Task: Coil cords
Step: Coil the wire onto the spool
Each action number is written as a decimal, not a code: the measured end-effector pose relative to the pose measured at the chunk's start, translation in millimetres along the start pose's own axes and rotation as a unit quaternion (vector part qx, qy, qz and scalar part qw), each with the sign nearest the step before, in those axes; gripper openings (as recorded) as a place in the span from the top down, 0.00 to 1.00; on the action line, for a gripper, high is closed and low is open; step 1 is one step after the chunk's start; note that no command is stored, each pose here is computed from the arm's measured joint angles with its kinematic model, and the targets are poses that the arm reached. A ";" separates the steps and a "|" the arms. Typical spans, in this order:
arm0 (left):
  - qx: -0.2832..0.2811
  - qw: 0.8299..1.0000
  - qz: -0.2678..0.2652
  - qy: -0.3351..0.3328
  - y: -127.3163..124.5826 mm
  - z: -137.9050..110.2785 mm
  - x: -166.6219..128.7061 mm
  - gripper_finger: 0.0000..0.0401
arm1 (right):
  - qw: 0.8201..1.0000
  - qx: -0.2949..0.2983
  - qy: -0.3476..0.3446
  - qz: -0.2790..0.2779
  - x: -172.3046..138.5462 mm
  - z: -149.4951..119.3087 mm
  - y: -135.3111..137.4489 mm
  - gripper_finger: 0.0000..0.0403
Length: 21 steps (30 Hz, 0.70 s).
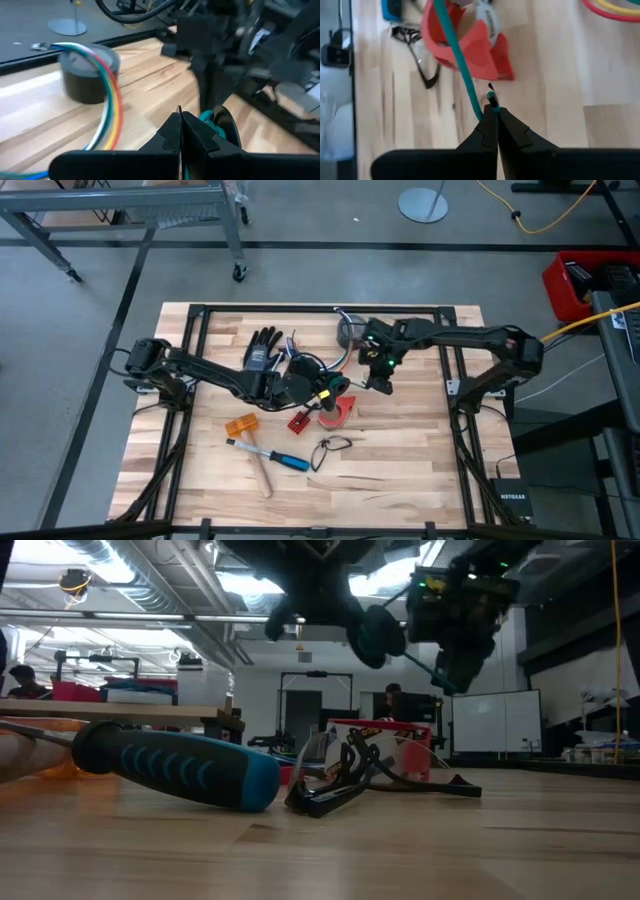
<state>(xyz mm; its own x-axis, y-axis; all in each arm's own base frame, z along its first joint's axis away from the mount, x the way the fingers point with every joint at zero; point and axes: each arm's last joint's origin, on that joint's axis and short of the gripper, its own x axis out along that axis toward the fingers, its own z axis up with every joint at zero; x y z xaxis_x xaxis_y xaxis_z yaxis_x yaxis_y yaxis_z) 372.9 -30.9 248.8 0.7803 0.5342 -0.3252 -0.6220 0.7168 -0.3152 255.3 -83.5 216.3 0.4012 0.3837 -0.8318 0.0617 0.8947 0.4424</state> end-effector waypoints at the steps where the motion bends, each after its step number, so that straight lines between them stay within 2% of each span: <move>1: -0.006 1.000 -0.009 -0.004 -0.9 -0.3 3.0 1.00 | 1.000 0.005 -0.018 -0.003 0.4 -4.7 -1.2 1.00; 7: -0.035 0.997 -0.060 -0.028 -3.6 1.1 19.2 1.00 | 0.992 0.026 -0.123 0.005 12.6 -26.2 -3.8 1.00; 14: -0.032 0.996 -0.079 -0.003 0.4 -0.5 25.0 1.00 | 0.982 0.052 -0.178 0.037 24.4 -61.1 -4.8 1.00; 17: -0.037 0.996 -0.086 -0.004 2.4 2.2 27.4 1.00 | 0.971 0.056 -0.226 0.051 25.9 -68.6 -4.4 1.00; 21: -0.039 0.995 -0.094 -0.003 5.0 5.4 30.0 1.00 | 0.949 0.027 -0.308 0.067 19.7 -68.0 -0.6 1.00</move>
<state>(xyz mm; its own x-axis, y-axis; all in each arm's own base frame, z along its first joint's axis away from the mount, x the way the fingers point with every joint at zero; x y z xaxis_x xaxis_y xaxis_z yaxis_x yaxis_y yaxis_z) 393.5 -8.9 242.3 0.8832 0.3974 -0.2491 -0.4687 0.7666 -0.4388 201.0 -61.0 176.9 0.8657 0.2713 -0.4207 0.0125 0.8284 0.5600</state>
